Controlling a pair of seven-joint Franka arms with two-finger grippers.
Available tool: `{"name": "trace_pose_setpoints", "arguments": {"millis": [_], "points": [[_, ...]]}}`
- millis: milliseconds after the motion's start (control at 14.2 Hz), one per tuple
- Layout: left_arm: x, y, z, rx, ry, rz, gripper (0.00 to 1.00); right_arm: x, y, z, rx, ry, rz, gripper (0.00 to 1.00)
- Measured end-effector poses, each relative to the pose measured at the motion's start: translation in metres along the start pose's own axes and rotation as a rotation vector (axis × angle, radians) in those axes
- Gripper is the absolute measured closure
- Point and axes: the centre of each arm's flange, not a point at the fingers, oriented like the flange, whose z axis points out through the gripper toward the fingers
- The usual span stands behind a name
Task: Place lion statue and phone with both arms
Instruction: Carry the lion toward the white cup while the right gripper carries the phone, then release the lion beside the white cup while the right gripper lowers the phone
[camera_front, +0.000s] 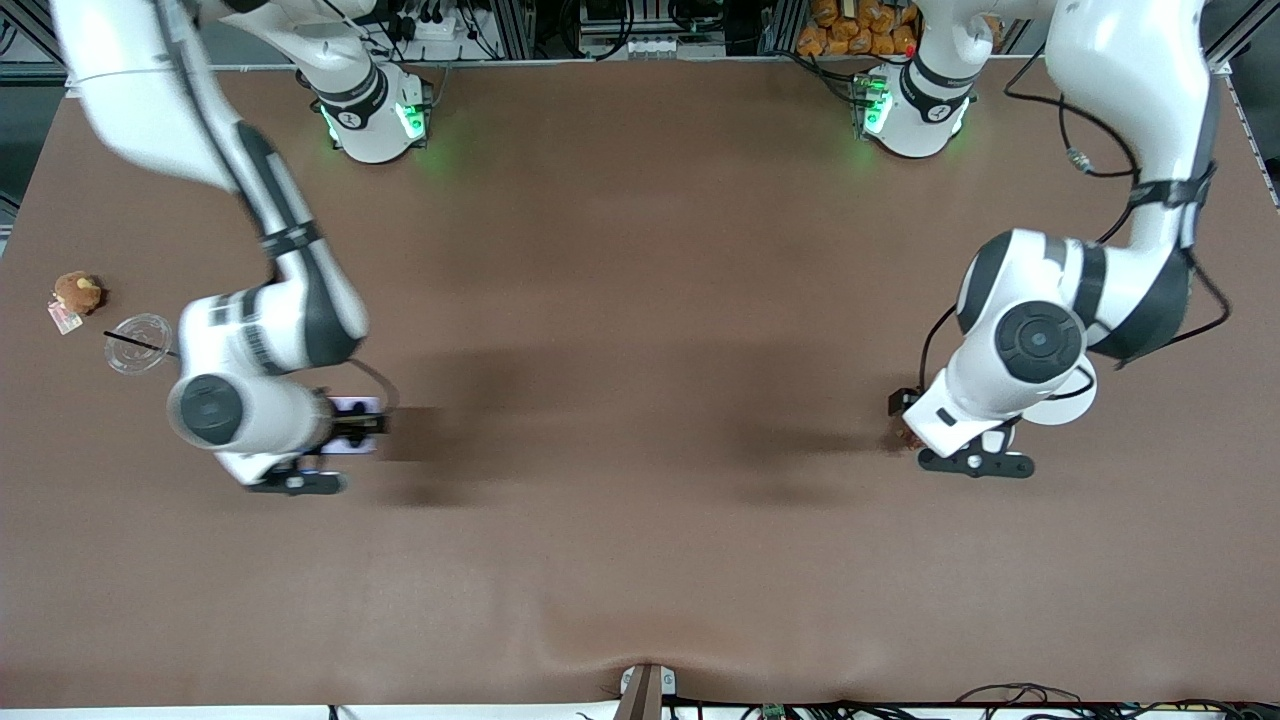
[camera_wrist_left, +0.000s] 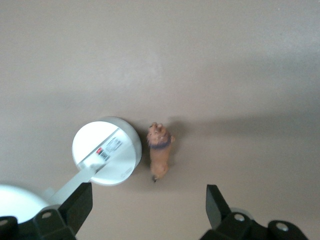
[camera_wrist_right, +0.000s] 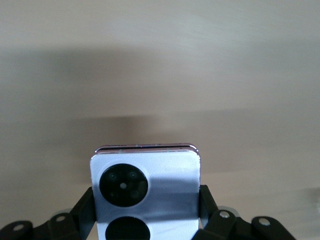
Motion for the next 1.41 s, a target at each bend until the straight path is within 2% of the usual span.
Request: {"name": "trace_pose_setpoints", "arguments": {"millis": [141, 281, 632, 984, 1124, 1405], "points": [[-0.002, -0.002, -0.035, 0.006, -0.008, -0.006, 0.0, -0.008, 0.061, 0.036, -0.025, -0.015, -0.043, 0.16], [-0.004, -0.006, -0.063, 0.008, -0.007, -0.013, 0.0, -0.019, 0.092, 0.064, -0.042, -0.002, -0.071, 0.16], [-0.019, -0.022, -0.125, -0.006, 0.053, -0.044, 0.0, -0.051, 0.16, 0.114, -0.003, -0.016, -0.149, 0.16], [-0.058, -0.071, -0.187, -0.078, 0.055, -0.139, 0.0, -0.062, 0.17, 0.123, 0.01, -0.026, -0.134, 0.16], [-0.078, -0.091, -0.211, -0.102, 0.052, -0.174, 0.0, -0.063, 0.168, 0.125, 0.012, -0.033, -0.137, 0.01], [-0.111, -0.119, -0.246, -0.144, 0.059, -0.222, 0.0, -0.058, 0.166, 0.109, 0.01, -0.046, -0.142, 0.0]]}}
